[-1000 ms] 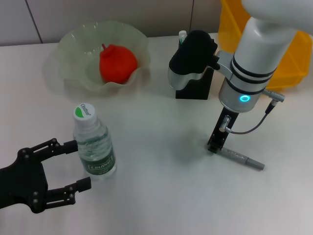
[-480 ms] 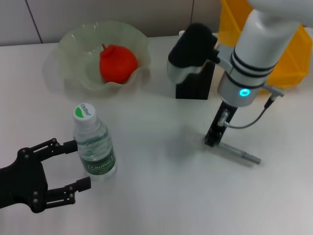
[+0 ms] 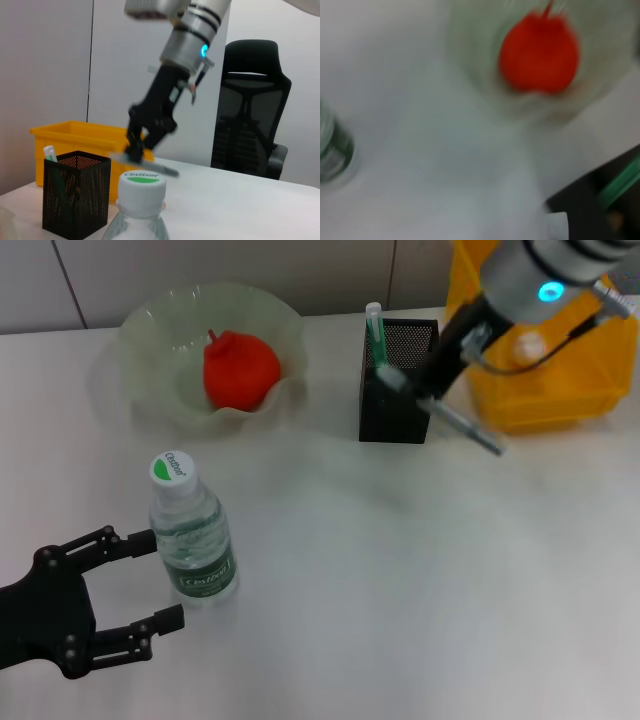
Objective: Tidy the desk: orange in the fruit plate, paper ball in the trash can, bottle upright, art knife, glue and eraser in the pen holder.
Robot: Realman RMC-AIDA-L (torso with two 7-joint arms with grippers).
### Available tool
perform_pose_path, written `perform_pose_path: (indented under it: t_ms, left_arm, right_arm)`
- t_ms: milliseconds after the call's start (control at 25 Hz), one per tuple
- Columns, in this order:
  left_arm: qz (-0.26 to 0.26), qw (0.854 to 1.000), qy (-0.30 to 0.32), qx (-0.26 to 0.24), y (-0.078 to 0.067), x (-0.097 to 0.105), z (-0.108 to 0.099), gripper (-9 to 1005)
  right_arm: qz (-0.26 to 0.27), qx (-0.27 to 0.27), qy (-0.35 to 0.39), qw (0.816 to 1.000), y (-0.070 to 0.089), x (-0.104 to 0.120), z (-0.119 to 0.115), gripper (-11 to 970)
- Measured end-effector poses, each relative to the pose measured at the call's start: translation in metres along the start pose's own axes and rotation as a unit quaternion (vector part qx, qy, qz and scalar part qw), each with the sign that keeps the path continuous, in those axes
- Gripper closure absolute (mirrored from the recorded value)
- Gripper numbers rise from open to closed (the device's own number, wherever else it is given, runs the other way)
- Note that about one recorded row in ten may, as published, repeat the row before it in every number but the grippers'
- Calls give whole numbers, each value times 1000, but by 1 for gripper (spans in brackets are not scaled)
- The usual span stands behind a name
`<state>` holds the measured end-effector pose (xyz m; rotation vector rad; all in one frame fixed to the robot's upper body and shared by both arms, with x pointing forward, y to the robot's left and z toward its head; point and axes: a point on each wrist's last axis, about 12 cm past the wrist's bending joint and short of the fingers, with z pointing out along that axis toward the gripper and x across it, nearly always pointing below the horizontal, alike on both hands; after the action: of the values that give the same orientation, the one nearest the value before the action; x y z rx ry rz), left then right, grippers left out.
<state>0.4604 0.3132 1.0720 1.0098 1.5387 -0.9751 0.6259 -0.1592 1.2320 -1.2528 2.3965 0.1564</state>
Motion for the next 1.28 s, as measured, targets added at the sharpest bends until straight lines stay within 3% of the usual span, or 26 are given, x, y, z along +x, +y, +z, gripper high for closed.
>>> perform_pose_path:
  t_ms: [160,400,800,1280]
  left_arm:
    - [1,1000,0,-1,0,0,0,154]
    - [1,1000,-1,-5,1,0,0,154]
    - [-3,1000,-2,-9,3,-1,1,154]
    - [-14,1000,-4,-7,7,-4,7,153]
  right_arm:
    - [-2,19,-64,998,-5,-6,-16,823]
    - [-1,46,-137,989,-13,-9,-21,826]
    - [-19,65,-271,960,-24,9,-17,827]
    - [-11,70,-292,954,-34,34,18,828]
